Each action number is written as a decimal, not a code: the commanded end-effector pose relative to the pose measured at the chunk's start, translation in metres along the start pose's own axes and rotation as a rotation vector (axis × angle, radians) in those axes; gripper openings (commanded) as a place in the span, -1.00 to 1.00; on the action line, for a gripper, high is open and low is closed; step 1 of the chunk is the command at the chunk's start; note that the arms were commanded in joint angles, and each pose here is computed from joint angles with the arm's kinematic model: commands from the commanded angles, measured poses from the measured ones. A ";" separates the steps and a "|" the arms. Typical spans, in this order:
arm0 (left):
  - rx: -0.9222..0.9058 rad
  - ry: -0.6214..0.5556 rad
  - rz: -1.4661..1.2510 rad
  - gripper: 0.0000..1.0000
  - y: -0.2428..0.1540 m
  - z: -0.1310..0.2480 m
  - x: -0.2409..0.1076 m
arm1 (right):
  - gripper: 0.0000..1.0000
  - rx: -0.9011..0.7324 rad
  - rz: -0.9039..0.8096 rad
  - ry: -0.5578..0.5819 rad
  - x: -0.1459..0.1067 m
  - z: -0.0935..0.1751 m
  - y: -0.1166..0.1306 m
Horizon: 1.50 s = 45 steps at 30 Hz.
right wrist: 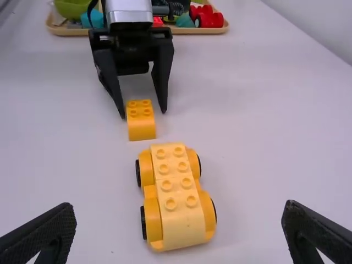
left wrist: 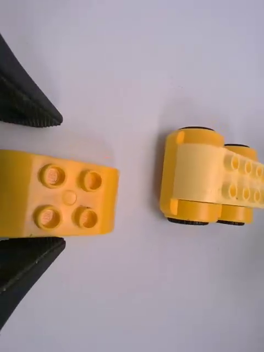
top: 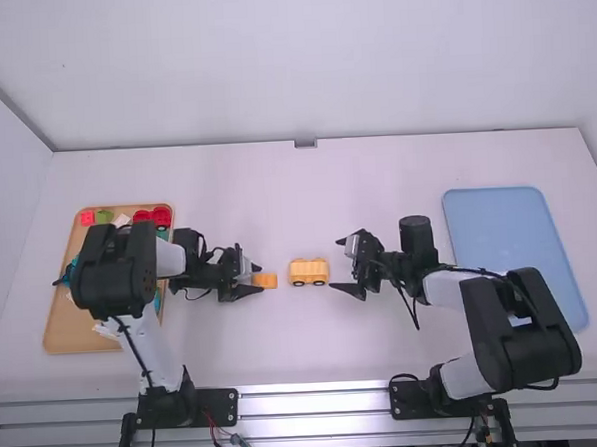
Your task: Assemble lego blocks to make yellow taxi
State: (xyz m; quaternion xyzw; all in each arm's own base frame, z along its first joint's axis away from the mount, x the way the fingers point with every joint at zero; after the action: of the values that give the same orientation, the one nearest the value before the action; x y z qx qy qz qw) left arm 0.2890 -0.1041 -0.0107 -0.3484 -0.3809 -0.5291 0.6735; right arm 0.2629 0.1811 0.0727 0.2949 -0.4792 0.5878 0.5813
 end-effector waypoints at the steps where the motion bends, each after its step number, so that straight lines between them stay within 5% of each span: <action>1: -0.028 -0.025 -0.026 0.04 -0.008 -0.007 0.001 | 0.97 0.016 -0.022 -0.010 -0.001 0.000 0.004; 8: -0.009 -0.008 -0.063 -0.49 -0.010 -0.017 -0.002 | 0.97 0.016 -0.019 -0.008 -0.002 0.000 0.005; 16: -0.003 -0.129 -0.020 -0.36 0.004 -0.005 0.021 | 0.97 0.025 -0.019 0.014 -0.015 -0.007 0.007; 23: -0.068 -0.097 -0.017 -0.69 0.001 -0.010 0.049 | 0.97 0.070 0.015 0.001 -0.039 -0.034 0.016; 40: -0.089 -0.063 -0.050 -0.82 -0.005 -0.042 0.099 | 1.00 0.213 -0.023 -0.099 -0.067 -0.090 0.005; 45: -0.078 -0.037 -0.044 -0.88 -0.008 -0.056 0.100 | 0.71 0.224 -0.022 -0.107 -0.069 -0.091 0.009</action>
State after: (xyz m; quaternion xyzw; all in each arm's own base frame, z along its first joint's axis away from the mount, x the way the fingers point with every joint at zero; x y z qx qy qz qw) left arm 0.3096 -0.1982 0.0554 -0.3629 -0.4008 -0.5740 0.6150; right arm 0.2887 0.2358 -0.0214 0.3812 -0.4425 0.6153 0.5294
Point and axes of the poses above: each hand's point on the last joint's axis, 136 mm out from that joint toward the fingers, its own z axis back along the fingers, its own y axis along the line the jaws close on, x = y × z, the point moved 2 cm from there along z, back along the fingers, and after that the axes turned 7 degrees about z, right-handed, at the moved point
